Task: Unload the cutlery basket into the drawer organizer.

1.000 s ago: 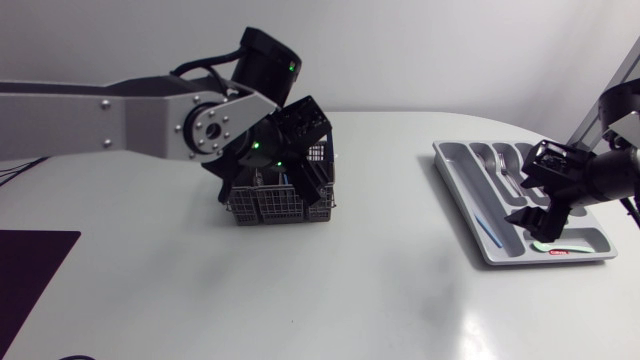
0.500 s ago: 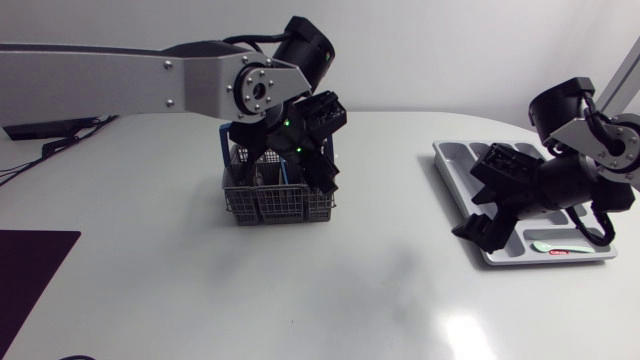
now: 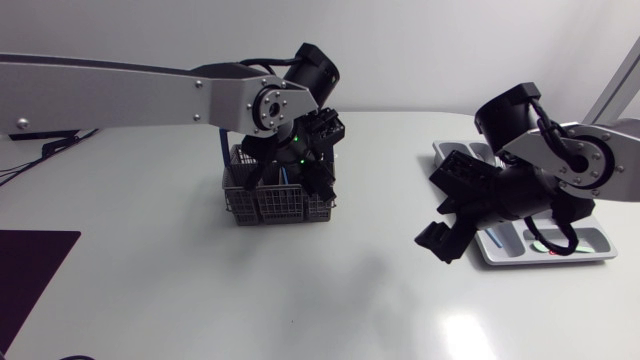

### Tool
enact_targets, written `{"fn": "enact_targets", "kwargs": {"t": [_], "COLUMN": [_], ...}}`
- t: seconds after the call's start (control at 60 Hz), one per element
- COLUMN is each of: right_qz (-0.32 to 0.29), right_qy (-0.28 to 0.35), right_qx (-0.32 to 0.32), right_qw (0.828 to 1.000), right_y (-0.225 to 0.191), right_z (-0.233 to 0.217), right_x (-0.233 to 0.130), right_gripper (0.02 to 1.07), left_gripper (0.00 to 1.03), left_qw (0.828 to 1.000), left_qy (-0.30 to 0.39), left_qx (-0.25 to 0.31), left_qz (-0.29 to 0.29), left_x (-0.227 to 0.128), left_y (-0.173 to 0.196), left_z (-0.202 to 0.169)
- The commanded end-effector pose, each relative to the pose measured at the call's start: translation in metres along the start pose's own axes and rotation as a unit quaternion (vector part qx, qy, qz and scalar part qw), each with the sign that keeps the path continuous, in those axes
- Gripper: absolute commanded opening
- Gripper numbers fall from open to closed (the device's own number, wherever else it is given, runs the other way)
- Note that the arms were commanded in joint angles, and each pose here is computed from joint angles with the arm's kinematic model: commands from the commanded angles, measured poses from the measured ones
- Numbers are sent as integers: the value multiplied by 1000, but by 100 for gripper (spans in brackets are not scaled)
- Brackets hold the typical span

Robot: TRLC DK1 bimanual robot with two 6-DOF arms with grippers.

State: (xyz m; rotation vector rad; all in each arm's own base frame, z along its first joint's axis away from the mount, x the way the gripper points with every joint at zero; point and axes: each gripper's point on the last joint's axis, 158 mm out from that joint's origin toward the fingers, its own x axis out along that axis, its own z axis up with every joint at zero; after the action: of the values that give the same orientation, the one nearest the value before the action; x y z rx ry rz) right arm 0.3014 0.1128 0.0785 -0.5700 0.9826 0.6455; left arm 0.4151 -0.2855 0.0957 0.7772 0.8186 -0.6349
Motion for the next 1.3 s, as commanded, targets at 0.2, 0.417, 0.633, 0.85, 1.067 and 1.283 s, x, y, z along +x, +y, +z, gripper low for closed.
{"fn": "enact_targets", "kwargs": {"t": [0.2,0.417,0.633,0.85,1.067,1.283], "right_qz": [9,11,12,3,1,3], "right_qy": [9,8,9,13,12,10], "right_qx": [13,12,9,-2,-7,-18], "right_qw": [1000,1000,1000,1000,1000,1000], "right_y": [17,22,25,28,30,34], "right_z": [-4,-7,-8,-13,-19,-26], "right_x": [6,5,5,8,9,9], "right_gripper": [99,99,99,99,99,99], "left_gripper": [48,43,29,4,4,4], "left_qw": [999,999,999,1000,999,994], "left_qy": [-2,-2,4,-2,-6,-16], "left_qx": [-25,-29,-23,-13,15,102], "left_qz": [29,33,29,29,40,46], "left_x": [23,36,47,47,35,9], "left_y": [20,23,16,13,14,3], "left_z": [2,1,1,8,16,24]}}
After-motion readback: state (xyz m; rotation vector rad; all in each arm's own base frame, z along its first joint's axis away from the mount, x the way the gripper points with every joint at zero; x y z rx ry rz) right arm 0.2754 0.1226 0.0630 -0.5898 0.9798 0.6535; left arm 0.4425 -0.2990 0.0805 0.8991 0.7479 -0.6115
